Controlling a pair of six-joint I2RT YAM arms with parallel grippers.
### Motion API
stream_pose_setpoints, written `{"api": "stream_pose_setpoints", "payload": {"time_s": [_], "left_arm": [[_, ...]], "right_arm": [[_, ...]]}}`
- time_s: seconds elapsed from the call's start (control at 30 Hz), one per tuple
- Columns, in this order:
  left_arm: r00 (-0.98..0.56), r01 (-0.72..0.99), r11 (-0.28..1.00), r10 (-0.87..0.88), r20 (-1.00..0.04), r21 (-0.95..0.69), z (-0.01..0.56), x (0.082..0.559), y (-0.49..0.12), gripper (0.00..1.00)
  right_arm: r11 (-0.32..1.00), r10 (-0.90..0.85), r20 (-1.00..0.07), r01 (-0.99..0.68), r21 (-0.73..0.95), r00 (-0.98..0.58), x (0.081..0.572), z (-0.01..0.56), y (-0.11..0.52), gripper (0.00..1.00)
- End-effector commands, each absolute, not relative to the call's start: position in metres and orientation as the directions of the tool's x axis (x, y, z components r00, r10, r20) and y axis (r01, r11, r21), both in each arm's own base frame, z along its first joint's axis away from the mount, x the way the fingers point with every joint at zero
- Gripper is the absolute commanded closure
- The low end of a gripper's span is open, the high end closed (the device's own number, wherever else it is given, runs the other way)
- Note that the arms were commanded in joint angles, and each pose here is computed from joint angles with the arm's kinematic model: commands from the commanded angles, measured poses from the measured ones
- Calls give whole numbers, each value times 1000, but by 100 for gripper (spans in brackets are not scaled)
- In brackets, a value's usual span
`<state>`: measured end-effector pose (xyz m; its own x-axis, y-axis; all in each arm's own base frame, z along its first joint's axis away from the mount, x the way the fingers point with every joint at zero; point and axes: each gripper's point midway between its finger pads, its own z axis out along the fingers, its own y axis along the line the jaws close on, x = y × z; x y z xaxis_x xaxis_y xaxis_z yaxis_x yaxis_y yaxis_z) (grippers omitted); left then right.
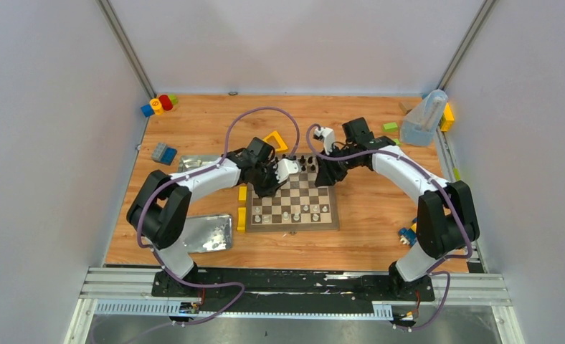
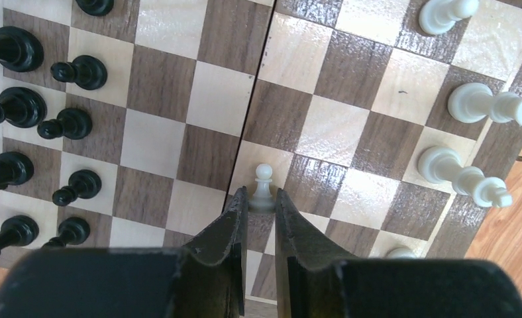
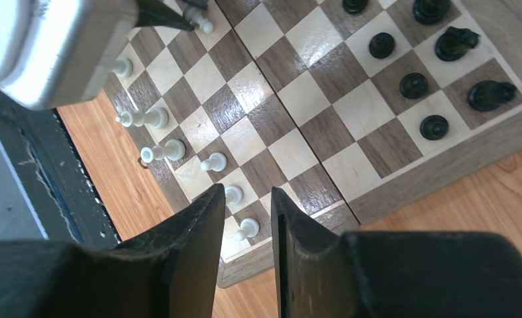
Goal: Set up the chess pieces on the board
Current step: Pick up the chess piece from the chessboard, then place the chess piece on the chessboard.
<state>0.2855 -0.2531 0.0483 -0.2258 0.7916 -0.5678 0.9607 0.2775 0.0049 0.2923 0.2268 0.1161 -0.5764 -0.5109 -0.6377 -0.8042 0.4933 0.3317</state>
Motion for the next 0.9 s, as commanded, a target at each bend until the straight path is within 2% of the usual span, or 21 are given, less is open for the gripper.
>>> {"api": "stream_pose_setpoints", "payload": {"time_s": [0.0, 0.2, 0.4, 0.67, 0.87], "left_arm": [[-181, 956, 290, 712, -679, 50, 83, 290, -267, 90], [-174, 964, 265, 620, -765, -5, 117, 284, -288, 89], [-180, 974, 212, 526, -831, -76, 152, 270, -308, 88], [-211, 972, 193, 467, -859, -134, 179, 264, -322, 87], [-212, 972, 189, 460, -862, -139, 183, 262, -326, 87]], "right_arm": [[442, -344, -743, -797, 412, -575, 309, 168, 229, 68], [276, -248, -714, -754, 595, -655, 302, 185, 245, 68], [156, -245, -673, -713, 684, -698, 300, 185, 264, 68], [93, -287, -654, -700, 708, -700, 290, 183, 286, 64], [74, -296, -642, -688, 722, -707, 287, 181, 291, 67]]}}
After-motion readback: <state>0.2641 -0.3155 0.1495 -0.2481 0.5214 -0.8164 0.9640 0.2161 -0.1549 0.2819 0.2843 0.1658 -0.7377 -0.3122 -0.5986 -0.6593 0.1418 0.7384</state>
